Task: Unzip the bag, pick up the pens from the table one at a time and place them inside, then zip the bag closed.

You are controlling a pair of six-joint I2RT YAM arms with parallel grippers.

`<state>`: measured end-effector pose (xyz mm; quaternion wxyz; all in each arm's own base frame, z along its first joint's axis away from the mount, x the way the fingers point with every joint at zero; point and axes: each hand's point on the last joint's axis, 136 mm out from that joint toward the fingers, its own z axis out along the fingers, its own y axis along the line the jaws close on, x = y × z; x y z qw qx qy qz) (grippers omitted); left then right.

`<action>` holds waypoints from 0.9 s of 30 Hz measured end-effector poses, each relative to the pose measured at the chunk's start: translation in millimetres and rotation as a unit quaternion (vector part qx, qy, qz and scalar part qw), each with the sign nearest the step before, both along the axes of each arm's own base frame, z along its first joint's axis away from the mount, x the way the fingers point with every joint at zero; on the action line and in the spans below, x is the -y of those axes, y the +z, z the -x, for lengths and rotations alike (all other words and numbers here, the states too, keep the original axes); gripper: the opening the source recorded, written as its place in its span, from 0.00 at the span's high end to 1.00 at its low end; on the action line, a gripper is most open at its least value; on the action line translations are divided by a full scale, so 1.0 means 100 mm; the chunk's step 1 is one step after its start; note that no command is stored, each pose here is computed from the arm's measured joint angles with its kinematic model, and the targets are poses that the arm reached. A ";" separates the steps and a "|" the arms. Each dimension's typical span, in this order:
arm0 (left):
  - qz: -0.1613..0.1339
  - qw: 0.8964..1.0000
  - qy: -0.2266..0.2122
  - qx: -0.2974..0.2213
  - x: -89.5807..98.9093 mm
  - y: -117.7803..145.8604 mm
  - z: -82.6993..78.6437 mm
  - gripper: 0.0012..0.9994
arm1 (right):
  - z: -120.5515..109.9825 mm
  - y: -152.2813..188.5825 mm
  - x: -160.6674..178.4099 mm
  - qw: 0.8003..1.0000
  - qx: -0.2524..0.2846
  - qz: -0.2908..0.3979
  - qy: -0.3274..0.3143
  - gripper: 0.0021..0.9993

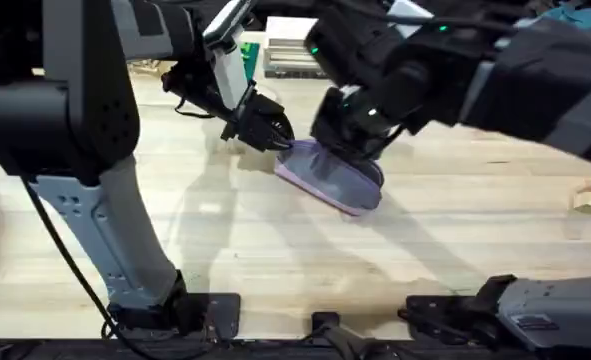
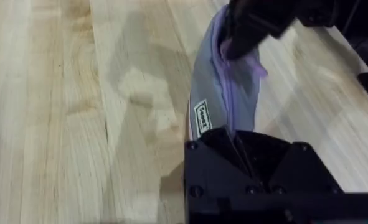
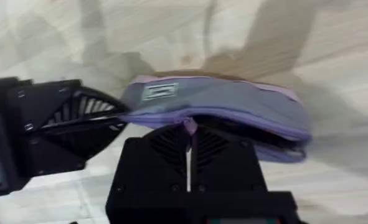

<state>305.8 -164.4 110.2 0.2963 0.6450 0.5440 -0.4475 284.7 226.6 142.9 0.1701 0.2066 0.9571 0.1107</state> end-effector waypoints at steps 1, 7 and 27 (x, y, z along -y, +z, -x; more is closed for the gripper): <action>0.001 1.000 0.001 0.000 0.00 0.00 0.00 0.96 | 0.00 0.01 0.06 1.000 -0.005 0.003 -0.002 0.97; 0.004 1.000 -0.002 0.000 0.04 0.01 0.01 0.96 | 0.05 -0.02 0.72 0.997 -0.065 0.048 -0.022 0.97; 0.006 1.000 -0.009 -0.005 0.08 0.02 0.05 0.96 | 0.11 -0.33 1.46 0.986 -0.135 0.072 -0.070 0.97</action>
